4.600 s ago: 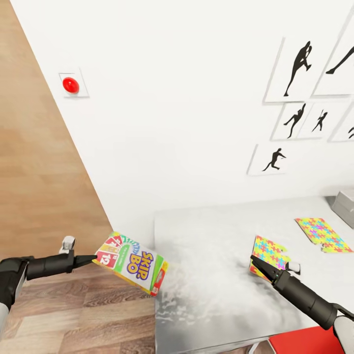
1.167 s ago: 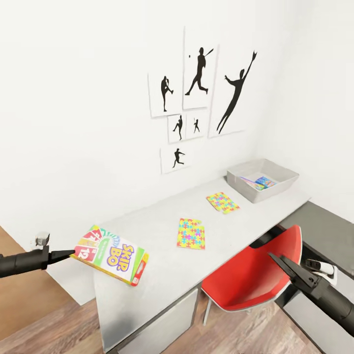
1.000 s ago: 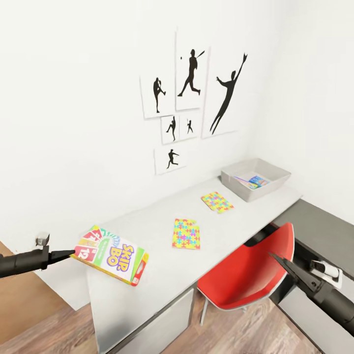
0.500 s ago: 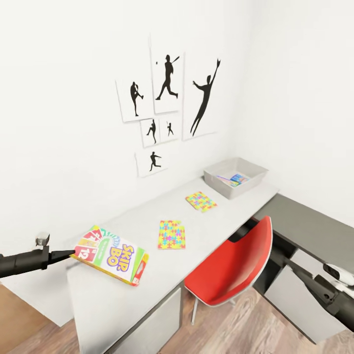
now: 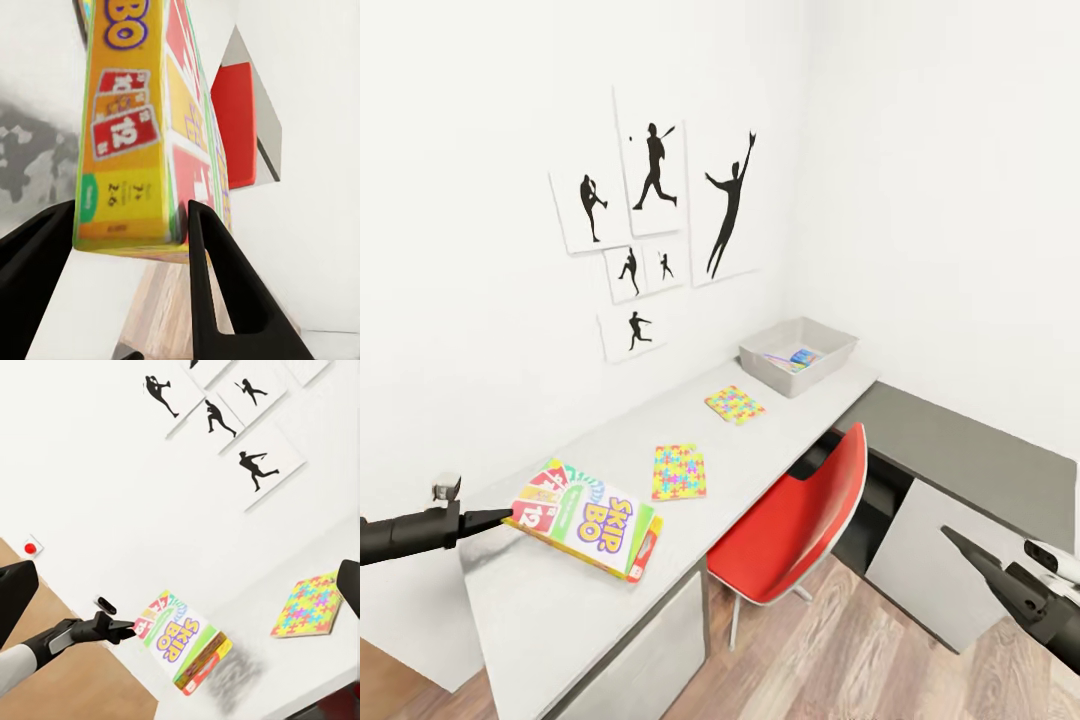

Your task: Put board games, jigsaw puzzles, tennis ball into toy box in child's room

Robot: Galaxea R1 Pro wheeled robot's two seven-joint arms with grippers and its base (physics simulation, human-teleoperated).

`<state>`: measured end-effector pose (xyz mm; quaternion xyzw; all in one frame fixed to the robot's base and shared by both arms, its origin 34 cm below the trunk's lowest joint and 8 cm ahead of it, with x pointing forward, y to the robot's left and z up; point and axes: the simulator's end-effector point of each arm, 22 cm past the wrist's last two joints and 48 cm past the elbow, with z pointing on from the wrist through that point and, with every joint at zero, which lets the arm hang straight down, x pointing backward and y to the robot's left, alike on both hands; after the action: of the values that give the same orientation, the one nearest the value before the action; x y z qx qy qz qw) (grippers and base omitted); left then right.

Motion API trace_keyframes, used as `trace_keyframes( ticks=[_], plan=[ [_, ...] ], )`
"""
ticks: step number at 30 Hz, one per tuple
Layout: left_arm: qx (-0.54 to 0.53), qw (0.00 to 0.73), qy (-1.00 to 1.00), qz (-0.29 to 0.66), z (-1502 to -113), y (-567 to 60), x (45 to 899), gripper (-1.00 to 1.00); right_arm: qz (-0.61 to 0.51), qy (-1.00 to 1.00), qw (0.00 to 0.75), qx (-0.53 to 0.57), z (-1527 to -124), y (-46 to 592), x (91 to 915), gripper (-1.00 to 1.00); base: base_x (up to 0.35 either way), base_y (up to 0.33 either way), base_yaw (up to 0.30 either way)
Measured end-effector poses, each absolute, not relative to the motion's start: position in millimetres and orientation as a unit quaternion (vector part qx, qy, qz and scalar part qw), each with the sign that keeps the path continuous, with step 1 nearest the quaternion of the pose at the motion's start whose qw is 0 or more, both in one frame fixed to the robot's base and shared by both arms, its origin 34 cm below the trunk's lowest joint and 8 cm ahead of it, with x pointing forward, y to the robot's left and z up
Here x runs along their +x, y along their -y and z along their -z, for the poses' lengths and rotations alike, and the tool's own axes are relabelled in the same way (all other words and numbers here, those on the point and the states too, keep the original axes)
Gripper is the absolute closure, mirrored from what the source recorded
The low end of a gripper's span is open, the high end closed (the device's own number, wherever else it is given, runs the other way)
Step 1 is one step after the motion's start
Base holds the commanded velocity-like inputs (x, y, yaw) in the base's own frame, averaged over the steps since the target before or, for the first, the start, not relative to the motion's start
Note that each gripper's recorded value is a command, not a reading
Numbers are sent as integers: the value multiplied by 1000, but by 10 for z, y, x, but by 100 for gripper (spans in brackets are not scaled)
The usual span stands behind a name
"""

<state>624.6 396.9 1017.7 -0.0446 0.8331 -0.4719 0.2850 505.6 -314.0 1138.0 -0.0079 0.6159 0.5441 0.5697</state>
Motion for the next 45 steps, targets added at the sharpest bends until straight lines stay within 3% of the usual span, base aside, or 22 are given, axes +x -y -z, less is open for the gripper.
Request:
trace_keyframes(
  ticks=[21, 45],
  plan=[
    [-39, 294, -829, 473, -10287, -3955, 6237, 100, -542, -609, 579, -13, -11472, 3157, 5022, -100, -1, -10, -223],
    [-34, 297, -828, 474, -10304, -3933, 6233, 100, -542, -607, 581, -12, -11493, 3163, 5020, -100, 7, -294, -36]
  ],
)
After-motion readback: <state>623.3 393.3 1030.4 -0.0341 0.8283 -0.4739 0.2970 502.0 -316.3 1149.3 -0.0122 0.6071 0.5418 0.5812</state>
